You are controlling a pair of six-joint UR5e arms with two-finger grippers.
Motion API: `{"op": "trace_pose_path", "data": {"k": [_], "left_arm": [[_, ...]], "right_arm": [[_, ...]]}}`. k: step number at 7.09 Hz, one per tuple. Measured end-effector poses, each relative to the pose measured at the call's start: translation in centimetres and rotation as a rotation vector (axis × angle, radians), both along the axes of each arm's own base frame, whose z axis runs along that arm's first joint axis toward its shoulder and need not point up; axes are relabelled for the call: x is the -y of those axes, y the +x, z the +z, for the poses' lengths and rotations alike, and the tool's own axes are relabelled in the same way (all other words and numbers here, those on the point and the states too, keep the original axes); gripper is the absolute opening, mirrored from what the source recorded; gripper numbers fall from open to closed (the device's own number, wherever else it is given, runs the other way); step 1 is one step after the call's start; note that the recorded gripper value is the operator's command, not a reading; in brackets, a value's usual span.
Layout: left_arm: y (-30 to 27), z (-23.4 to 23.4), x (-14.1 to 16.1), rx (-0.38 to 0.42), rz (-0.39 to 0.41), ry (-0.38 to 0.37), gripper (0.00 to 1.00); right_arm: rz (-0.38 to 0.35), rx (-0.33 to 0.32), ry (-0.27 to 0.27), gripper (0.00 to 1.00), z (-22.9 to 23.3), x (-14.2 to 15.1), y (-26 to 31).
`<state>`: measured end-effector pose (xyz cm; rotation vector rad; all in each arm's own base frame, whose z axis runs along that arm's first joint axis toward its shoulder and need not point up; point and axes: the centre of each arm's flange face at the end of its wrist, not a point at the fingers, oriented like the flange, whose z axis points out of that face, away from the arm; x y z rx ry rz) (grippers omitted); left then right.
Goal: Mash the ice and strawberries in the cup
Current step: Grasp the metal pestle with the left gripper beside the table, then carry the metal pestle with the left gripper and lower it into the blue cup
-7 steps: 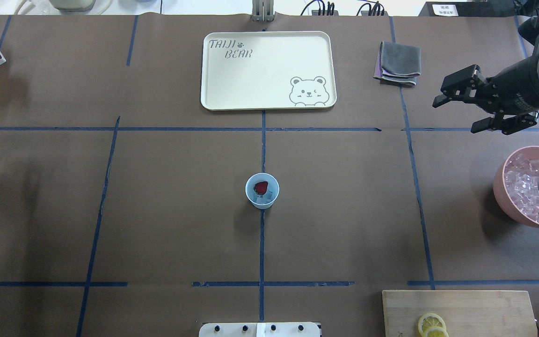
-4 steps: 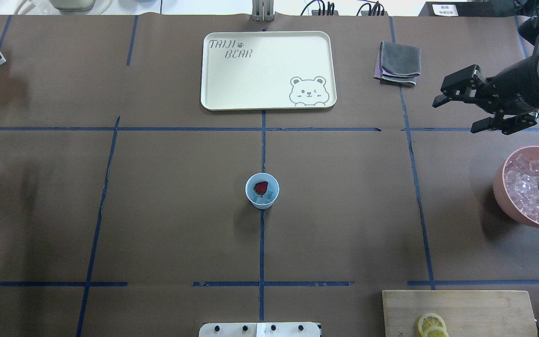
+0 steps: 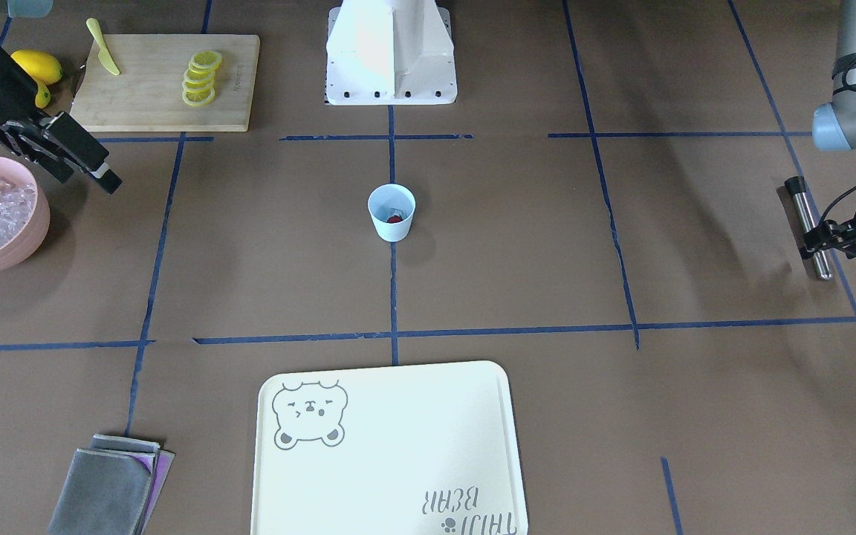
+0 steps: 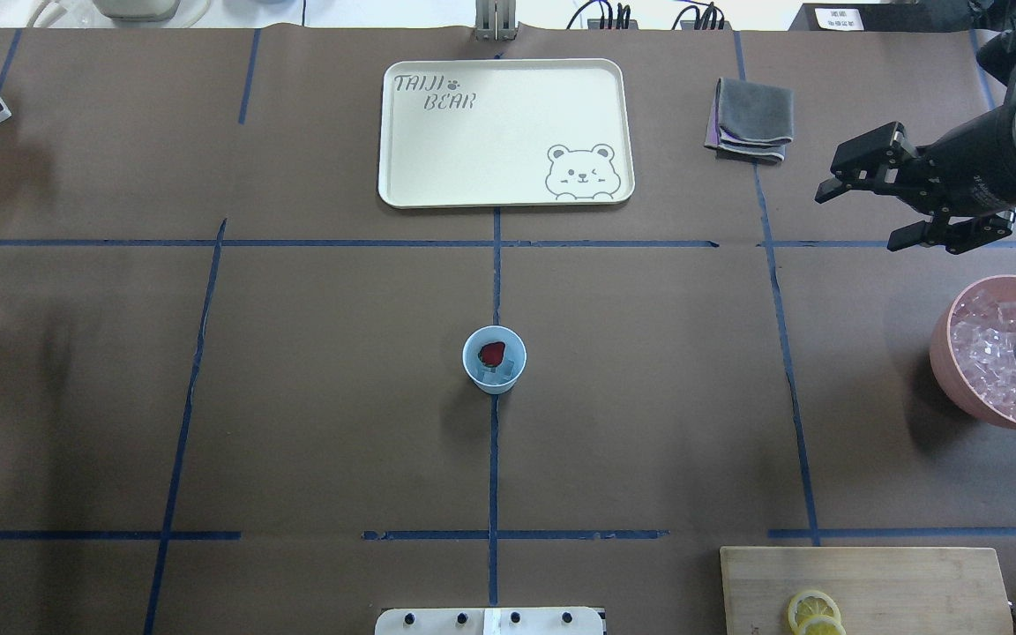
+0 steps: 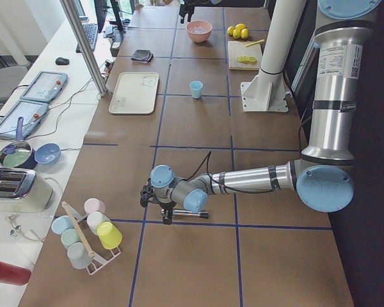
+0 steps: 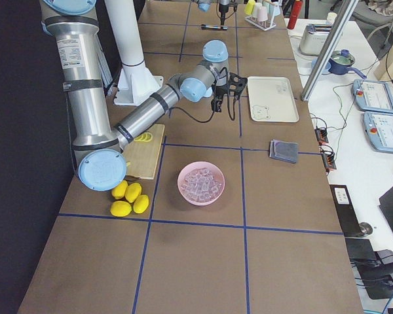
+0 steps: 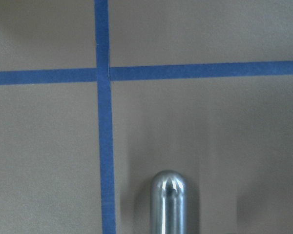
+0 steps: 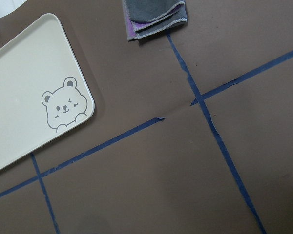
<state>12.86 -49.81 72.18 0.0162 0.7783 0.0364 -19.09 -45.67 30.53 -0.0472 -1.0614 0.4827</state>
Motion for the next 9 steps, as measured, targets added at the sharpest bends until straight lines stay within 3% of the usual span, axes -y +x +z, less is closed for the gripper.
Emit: {"op": "trace_pose_path", "data": {"k": [1, 2, 3, 5, 7, 9], "left_arm": [[0.2, 0.2, -0.1, 0.001, 0.004, -0.004, 0.62], [0.2, 0.4, -0.1, 0.002, 0.005, -0.007, 0.31], [0.3, 0.4, -0.2, -0.001, 0.007, -0.011, 0.11], [0.5, 0.2, -0.1, -0.018, 0.013, -0.017, 0.0], [0.8, -0.6, -0.1, -0.06, 0.029, -0.021, 0.0], [2.0, -7.4, 0.7, -0.202, 0.084, 0.054, 0.0]], "right_arm": [[0.0, -0.001, -0.001, 1.0, 0.1, 0.0, 0.0], [0.0, -0.001, -0.001, 1.0, 0.1, 0.0, 0.0], [0.0, -0.001, -0.001, 1.0, 0.1, 0.0, 0.0], [0.0, 0.0, 0.0, 1.0, 0.0, 0.0, 0.0], [0.001, 0.001, 0.001, 1.0, -0.1, 0.0, 0.1], [-0.004, 0.006, -0.001, 1.0, -0.2, -0.1, 0.2]]}}
